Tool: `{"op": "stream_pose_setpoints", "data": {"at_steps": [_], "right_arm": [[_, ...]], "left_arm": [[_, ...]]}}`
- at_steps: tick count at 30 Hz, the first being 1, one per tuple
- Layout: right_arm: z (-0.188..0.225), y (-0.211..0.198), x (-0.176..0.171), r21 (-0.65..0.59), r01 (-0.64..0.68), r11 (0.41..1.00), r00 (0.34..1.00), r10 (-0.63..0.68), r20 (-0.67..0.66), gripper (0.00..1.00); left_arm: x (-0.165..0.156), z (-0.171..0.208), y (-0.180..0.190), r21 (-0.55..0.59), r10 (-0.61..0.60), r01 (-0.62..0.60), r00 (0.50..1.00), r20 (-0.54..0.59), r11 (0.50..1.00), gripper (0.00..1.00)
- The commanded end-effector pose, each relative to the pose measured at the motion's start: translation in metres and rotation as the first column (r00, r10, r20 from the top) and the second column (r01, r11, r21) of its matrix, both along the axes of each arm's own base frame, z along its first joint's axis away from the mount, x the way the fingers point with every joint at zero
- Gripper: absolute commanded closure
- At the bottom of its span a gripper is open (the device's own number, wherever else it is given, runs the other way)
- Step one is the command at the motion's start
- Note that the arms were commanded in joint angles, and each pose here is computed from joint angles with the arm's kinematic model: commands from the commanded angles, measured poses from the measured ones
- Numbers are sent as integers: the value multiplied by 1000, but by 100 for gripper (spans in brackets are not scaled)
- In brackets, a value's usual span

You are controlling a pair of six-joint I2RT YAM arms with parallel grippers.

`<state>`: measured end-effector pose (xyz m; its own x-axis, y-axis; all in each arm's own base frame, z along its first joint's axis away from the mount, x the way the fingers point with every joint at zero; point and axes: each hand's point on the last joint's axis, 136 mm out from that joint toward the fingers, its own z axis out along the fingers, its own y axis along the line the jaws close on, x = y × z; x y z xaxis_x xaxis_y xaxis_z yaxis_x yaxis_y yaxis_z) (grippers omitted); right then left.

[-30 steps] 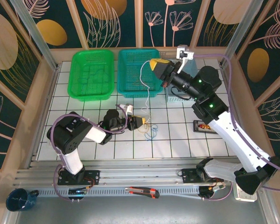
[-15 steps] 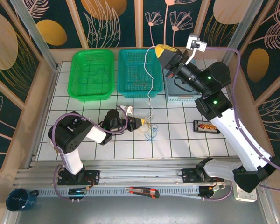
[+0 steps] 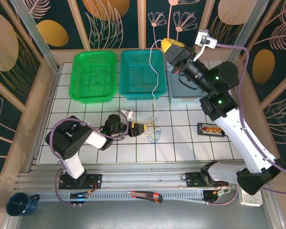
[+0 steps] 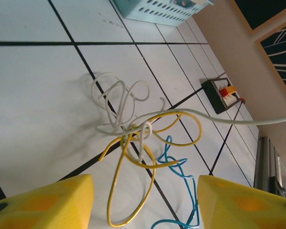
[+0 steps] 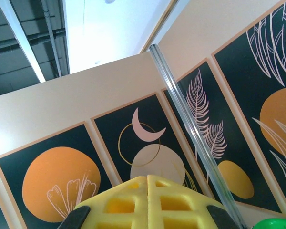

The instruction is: Untangle the cables

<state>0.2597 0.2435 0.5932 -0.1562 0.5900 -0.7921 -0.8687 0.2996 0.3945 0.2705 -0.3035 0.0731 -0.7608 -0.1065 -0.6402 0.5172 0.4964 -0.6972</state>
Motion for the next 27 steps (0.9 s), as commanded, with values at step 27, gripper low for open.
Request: {"op": "stream_pose_setpoints", "data": {"at_steps": [27], "right_arm": [[-32, 17, 5, -4, -65, 998, 996, 65, -53, 100]], "left_arm": [[-8, 237, -24, -241, -14, 142, 885, 465, 960, 22]]}}
